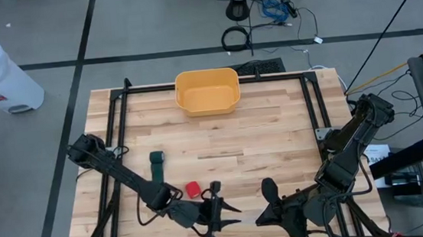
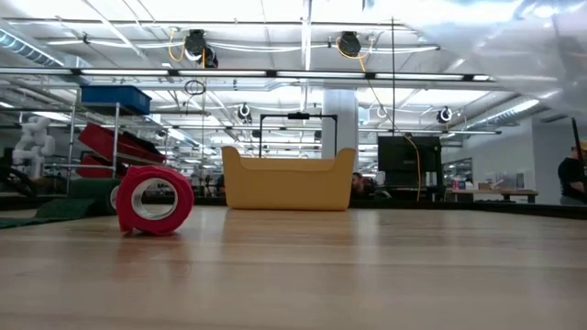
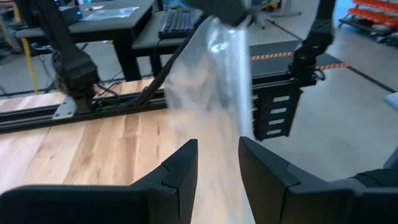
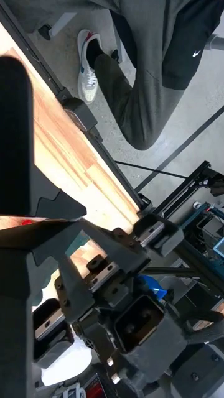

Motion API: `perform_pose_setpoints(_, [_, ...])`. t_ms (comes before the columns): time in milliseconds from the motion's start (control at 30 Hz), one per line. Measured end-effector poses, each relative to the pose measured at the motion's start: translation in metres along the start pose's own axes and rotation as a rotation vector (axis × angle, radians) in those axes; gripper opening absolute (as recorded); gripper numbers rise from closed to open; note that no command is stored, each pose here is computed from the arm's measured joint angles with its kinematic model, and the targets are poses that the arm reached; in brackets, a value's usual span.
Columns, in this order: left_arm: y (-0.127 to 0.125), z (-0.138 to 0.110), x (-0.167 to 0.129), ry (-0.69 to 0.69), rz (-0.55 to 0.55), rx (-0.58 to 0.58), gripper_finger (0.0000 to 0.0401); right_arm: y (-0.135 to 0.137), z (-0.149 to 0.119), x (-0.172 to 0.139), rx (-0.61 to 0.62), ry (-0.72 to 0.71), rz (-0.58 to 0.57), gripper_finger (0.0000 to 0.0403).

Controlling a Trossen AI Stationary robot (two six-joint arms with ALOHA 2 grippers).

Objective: Roll bandage
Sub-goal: Open the transparent zip bag

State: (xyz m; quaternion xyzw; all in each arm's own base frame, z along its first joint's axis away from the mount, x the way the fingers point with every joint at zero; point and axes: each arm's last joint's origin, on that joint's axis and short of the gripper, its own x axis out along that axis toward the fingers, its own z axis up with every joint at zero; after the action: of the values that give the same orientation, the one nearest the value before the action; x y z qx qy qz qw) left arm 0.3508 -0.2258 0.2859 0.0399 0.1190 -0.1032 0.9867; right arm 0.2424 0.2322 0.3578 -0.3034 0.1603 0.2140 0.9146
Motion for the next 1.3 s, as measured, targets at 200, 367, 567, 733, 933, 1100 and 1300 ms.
perform_pose_setpoints(200, [-0.0008, 0.0010, -0.0002, -0.009, -0.018, -0.004, 0.0122, 0.0001, 0.0000, 0.0000, 0.000, 0.000, 0.000, 0.0000])
perform_pose_setpoints(367, [-0.0008, 0.0010, -0.0002, -0.009, -0.018, -0.004, 0.0122, 0.0001, 0.0000, 0.0000, 0.000, 0.000, 0.000, 0.0000])
perform_pose_setpoints(567, [-0.0008, 0.0011, -0.0002, -0.009, -0.018, -0.004, 0.0122, 0.0001, 0.0000, 0.0000, 0.000, 0.000, 0.000, 0.0000])
perform_pose_setpoints(733, [-0.0007, 0.0014, -0.0003, -0.009, -0.017, -0.004, 0.0122, 0.0000, 0.0000, 0.0000, 0.000, 0.000, 0.000, 0.0000])
perform_pose_setpoints(933, [0.0001, 0.0005, -0.0001, 0.000, -0.014, -0.002, 0.0122, 0.0000, 0.0000, 0.0000, 0.000, 0.000, 0.000, 0.0000])
perform_pose_setpoints(1100, [0.0001, 0.0006, -0.0001, 0.000, -0.014, -0.002, 0.0122, 0.0001, 0.0002, 0.0000, -0.003, -0.001, -0.001, 0.0000])
perform_pose_setpoints(1300, [0.0021, -0.0025, 0.0034, 0.010, -0.001, 0.000, 0.0122, -0.0003, 0.0008, 0.0000, -0.001, -0.007, -0.004, 0.0000])
